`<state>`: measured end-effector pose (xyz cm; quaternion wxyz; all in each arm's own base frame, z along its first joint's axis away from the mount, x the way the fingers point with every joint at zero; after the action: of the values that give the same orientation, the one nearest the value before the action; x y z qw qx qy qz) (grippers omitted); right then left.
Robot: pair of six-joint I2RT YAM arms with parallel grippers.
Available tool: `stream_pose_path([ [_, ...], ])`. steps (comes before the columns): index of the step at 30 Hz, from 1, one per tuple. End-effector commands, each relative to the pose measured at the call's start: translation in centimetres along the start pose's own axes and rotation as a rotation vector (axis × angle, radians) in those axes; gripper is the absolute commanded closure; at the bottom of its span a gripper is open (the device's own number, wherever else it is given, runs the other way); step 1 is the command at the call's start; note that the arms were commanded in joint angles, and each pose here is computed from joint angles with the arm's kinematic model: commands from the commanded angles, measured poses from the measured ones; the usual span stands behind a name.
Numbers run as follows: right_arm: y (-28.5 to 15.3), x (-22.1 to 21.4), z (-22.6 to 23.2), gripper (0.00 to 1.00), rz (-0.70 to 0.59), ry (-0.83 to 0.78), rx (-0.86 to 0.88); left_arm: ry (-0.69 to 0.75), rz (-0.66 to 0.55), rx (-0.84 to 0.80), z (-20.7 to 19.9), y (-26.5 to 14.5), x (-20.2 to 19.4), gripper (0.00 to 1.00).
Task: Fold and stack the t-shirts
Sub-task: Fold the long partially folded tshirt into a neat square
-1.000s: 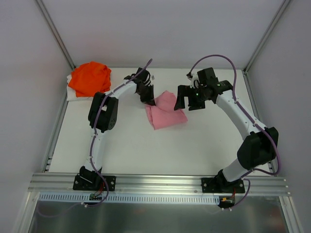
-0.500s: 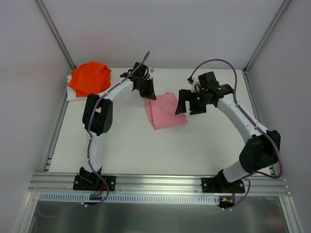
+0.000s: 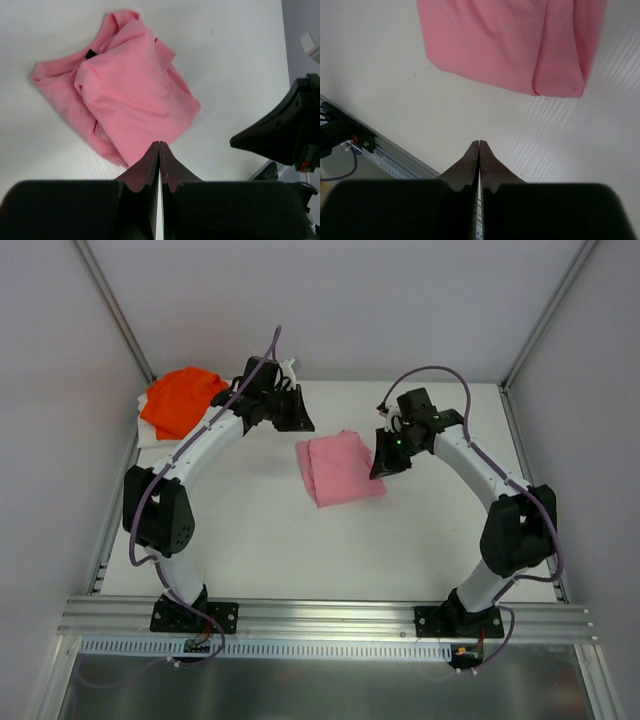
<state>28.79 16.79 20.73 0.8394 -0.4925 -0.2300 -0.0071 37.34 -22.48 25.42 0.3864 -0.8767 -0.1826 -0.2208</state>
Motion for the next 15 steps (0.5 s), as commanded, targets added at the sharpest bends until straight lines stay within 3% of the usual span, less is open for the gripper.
stream_pose_path([
  [1, 0.7, 1.7, 0.4, 1.00, -0.010, -0.019, 0.037, 0.005, 0.022, -0.018, 0.2, -1.1, -1.5, 1.00],
  [9, 4.8, 4.4, -0.4, 1.00, 0.051, 0.035, 0.073, 0.022, -0.014, -0.057, -0.7, -2.8, -1.9, 1.00],
  [15, 8.4, 6.8, -0.7, 1.00, 0.084, 0.097, 0.115, 0.020, 0.027, -0.059, -0.4, -3.1, -3.3, 1.00],
])
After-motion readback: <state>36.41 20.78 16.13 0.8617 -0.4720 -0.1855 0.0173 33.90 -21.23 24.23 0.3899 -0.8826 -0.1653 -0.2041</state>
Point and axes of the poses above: each gripper's point midway between its finger pads, its own y axis out along the fingers, its own z axis along the line the jaws close on, x = y × z, the point moved 7 cm from there along -y, back along the fingers, and after that the axes turned 6 degrees about -y, right-handed, at the moved point
